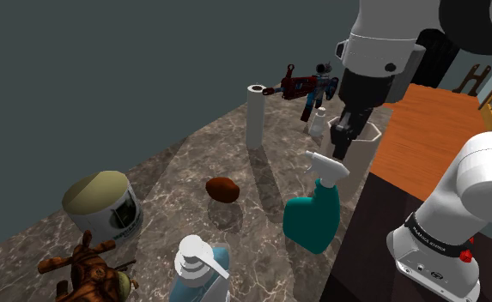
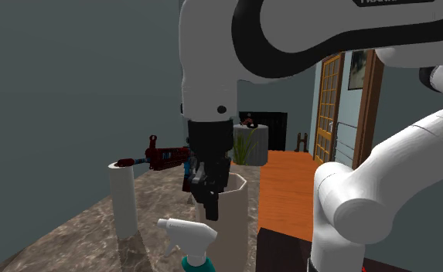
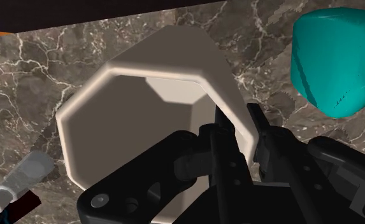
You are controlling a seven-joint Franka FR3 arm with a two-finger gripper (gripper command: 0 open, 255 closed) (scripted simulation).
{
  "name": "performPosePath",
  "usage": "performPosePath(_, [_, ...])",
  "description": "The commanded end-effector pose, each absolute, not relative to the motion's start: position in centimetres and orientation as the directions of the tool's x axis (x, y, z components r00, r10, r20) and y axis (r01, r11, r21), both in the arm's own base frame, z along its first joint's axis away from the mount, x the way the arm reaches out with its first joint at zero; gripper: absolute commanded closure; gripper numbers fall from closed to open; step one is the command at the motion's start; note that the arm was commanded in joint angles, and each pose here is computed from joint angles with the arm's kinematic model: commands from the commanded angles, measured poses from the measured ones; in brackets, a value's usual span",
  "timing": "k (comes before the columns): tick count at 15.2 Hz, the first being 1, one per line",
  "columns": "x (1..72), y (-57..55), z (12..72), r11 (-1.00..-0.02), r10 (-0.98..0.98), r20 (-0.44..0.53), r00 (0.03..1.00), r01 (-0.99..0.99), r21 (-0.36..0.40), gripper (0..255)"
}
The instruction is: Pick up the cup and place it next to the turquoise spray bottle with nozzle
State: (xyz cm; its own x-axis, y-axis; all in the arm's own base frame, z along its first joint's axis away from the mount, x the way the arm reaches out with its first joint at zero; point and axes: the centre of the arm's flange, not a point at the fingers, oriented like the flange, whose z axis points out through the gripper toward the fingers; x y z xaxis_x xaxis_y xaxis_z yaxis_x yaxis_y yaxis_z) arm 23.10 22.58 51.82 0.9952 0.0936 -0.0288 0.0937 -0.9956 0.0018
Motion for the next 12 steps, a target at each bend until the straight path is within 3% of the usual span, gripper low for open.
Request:
performPosePath(1, [23.0, 22.6, 50.8, -0.996, 0.094, -0.028, 0.995, 0.094, 0.002, 255])
performPosePath(12, [23.0, 22.6, 48.9, -0.996, 0.094, -0.028, 0.995, 0.094, 0.002, 255])
